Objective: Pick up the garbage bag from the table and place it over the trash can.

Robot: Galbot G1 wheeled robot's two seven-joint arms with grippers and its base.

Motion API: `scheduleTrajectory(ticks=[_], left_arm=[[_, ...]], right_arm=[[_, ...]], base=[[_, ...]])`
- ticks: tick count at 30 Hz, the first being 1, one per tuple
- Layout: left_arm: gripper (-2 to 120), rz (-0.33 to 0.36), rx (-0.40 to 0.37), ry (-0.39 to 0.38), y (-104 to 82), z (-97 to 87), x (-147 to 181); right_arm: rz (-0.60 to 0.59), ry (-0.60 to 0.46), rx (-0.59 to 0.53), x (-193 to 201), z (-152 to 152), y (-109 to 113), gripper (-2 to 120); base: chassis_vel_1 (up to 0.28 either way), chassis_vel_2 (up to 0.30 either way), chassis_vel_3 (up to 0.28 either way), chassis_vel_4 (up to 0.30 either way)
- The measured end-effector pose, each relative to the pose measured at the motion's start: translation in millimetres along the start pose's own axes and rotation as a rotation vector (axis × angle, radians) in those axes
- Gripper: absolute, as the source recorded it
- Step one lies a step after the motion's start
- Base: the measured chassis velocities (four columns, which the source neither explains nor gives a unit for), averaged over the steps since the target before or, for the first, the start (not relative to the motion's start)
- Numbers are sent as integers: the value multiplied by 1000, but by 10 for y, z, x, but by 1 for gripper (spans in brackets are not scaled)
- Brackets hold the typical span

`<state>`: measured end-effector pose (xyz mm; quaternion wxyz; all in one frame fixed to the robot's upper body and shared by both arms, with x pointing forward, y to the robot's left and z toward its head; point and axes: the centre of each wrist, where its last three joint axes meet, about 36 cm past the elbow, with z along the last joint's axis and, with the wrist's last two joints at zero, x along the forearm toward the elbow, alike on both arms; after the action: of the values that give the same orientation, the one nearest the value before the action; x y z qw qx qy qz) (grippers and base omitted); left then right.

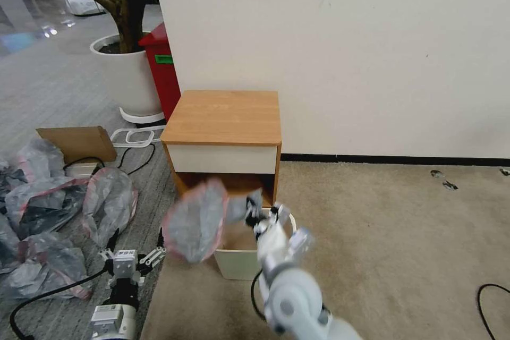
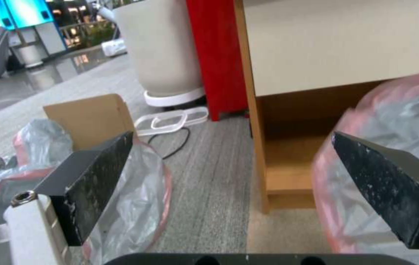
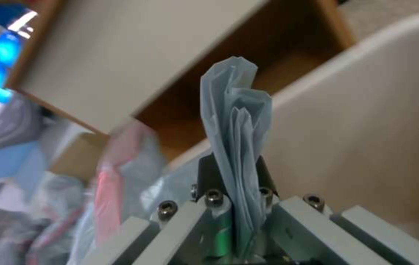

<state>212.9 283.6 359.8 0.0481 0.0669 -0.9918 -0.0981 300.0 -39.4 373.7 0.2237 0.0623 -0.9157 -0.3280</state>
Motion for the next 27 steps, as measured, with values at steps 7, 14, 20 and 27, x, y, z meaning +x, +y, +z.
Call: scheduleTrajectory(ticks=[7, 14, 20, 27], left_arm=[[100, 1, 3, -1, -8, 18, 0], [100, 9, 4, -6, -21, 9, -10], [100, 22, 14, -3, -57, 6, 4], [100, 66, 37, 3, -127, -93, 56]], right_arm=[[29, -17, 19, -20, 20, -81, 0], [78, -21, 100, -22, -18, -120, 11], [171, -16, 156, -13, -94, -145, 32], [198, -15, 188, 24, -159, -125, 54]], base=[[0, 0, 0, 0], [0, 0, 0, 0], [0, 0, 0, 0], [0, 0, 0, 0]])
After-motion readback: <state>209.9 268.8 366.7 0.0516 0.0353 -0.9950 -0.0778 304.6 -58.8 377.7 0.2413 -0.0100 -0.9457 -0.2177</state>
